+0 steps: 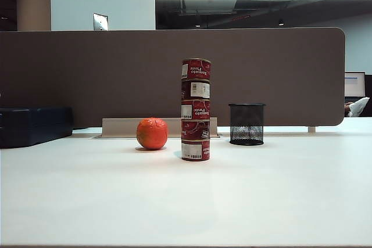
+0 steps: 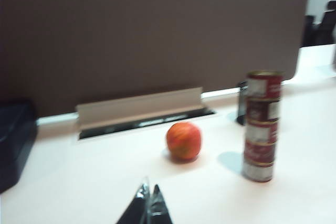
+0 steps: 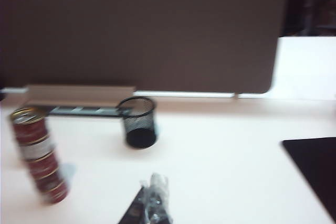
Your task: Take a can of tomato sauce from the stacked ones and place it on the table.
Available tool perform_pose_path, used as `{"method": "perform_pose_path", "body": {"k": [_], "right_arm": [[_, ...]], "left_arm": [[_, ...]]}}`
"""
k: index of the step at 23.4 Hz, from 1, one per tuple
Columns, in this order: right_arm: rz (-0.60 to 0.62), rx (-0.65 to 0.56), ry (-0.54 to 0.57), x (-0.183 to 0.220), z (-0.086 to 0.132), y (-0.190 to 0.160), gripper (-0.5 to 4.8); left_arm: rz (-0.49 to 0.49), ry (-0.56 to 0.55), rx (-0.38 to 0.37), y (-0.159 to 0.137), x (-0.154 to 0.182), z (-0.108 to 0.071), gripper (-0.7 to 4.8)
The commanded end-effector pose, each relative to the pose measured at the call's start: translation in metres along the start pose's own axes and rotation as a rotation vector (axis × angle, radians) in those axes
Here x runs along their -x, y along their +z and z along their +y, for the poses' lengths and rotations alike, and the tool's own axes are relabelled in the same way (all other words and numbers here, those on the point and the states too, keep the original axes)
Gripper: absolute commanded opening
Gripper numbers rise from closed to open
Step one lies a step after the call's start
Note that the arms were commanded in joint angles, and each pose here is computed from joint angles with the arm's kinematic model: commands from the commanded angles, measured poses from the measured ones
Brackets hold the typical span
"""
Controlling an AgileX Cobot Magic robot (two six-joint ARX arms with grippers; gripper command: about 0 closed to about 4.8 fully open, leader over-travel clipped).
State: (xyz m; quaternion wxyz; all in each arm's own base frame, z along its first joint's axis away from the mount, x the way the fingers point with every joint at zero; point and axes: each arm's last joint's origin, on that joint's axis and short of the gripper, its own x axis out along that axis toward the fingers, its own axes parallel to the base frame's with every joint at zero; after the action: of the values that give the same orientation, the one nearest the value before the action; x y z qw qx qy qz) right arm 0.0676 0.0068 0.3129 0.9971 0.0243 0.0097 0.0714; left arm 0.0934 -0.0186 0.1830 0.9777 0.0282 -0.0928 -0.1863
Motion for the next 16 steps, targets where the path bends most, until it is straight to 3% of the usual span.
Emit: {"method": "perform_pose_path", "body": {"k": [1, 3, 4, 6, 9, 12, 14, 16], "right_arm": [[0.093, -0.018, 0.148, -0.02, 0.005, 0.039, 0.0], [0.14, -0.039, 0.207, -0.035, 0.007, 0.062, 0.0], [0.158, -0.066, 0.245, -0.046, 0.008, 0.078, 0.29], [0.186, -0.102, 0.299, -0.064, 0.012, 0.099, 1.3], [0.247, -0.122, 0.389, -0.091, 0.023, 0.123, 1.99], [0.355, -0.129, 0.461, -0.125, 0.04, 0.136, 4.0], [0.422, -0.129, 0.497, -0.146, 0.052, 0.137, 4.6], [0.471, -0.128, 0.526, -0.166, 0.063, 0.134, 4.79]], "left_arm": [[-0.056, -0.082, -0.012, 0.006, 0.0, -0.002, -0.06], [-0.074, -0.126, -0.019, 0.008, 0.001, -0.003, -0.06], [-0.077, -0.156, -0.018, 0.009, 0.001, -0.004, -0.06], [-0.078, -0.197, -0.012, 0.009, 0.001, -0.005, -0.06], [-0.078, -0.258, -0.01, 0.009, 0.001, -0.007, -0.06], [-0.075, -0.281, 0.001, 0.008, 0.001, -0.008, -0.06], [-0.071, -0.282, 0.028, 0.008, 0.001, -0.008, -0.06], [-0.067, -0.283, 0.054, 0.008, 0.001, -0.008, -0.06]]}}
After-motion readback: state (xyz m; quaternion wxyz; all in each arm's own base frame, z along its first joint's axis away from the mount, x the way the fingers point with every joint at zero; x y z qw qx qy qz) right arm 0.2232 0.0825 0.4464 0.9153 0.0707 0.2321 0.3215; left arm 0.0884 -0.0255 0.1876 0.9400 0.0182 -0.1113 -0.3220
